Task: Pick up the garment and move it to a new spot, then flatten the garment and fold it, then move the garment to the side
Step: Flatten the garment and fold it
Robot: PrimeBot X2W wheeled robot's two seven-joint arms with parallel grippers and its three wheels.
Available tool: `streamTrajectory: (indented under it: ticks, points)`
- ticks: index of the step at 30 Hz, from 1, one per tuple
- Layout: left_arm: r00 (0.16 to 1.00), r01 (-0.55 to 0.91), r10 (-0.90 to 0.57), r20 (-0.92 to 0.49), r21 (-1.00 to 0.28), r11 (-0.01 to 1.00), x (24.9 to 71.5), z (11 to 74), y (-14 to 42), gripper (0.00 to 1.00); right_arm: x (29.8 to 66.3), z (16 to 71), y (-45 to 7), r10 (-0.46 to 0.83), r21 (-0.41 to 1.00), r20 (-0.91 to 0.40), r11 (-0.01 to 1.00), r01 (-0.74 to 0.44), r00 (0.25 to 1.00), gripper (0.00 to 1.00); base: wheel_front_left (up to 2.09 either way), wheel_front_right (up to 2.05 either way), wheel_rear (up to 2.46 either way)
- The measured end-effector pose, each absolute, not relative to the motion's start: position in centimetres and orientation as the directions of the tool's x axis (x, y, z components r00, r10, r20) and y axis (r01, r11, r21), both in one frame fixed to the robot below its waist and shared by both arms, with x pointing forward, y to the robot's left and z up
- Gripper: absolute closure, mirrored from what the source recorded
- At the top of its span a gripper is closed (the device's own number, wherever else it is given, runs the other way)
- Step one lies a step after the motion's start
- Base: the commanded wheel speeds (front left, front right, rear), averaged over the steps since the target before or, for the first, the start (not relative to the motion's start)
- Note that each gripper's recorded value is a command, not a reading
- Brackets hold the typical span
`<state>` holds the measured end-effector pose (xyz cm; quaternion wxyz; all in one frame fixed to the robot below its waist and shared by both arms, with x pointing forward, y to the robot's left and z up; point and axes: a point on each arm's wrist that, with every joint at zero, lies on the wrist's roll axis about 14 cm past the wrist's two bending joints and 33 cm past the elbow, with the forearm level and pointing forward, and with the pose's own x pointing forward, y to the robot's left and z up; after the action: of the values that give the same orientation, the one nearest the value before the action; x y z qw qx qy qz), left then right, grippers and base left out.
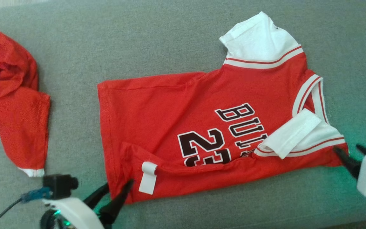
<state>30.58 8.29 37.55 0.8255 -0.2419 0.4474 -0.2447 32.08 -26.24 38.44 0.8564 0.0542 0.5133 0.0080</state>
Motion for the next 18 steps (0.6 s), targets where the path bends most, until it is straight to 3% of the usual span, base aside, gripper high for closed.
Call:
streamTrajectory:
  ticks: [5, 10, 14, 18]
  points:
    - [0.566, 0.164, -0.514, -0.645, -0.523, 0.837, 31.8, 38.2, 11.6, 0.0, 36.9, 43.1, -26.1, 0.078, 0.083, -0.765, 0.996, -0.022, 0.639, 0.0, 0.0, 0.0, 0.0]
    - [0.682, 0.196, -0.461, -0.568, -0.465, 0.863, 38.6, 40.1, 11.4, 0.0, 46.1, 47.0, -23.3, 0.124, 0.051, -0.619, 0.992, -0.118, 0.775, 0.0, 0.0, 0.0, 0.0]
    - [0.71, 0.221, -0.448, -0.543, -0.433, 0.874, 44.3, 39.5, 9.6, 0.0, 52.1, 45.3, -21.3, 0.123, -0.003, -0.63, 0.987, -0.161, 0.767, 0.0, 0.0, 0.0, 0.0]
    - [0.693, 0.2, -0.417, -0.588, -0.399, 0.895, 46.2, 36.9, 9.7, 0.0, 55.5, 41.0, -19.5, 0.125, -0.017, -0.696, 0.982, -0.19, 0.708, 0.0, 0.0, 0.0, 0.0]
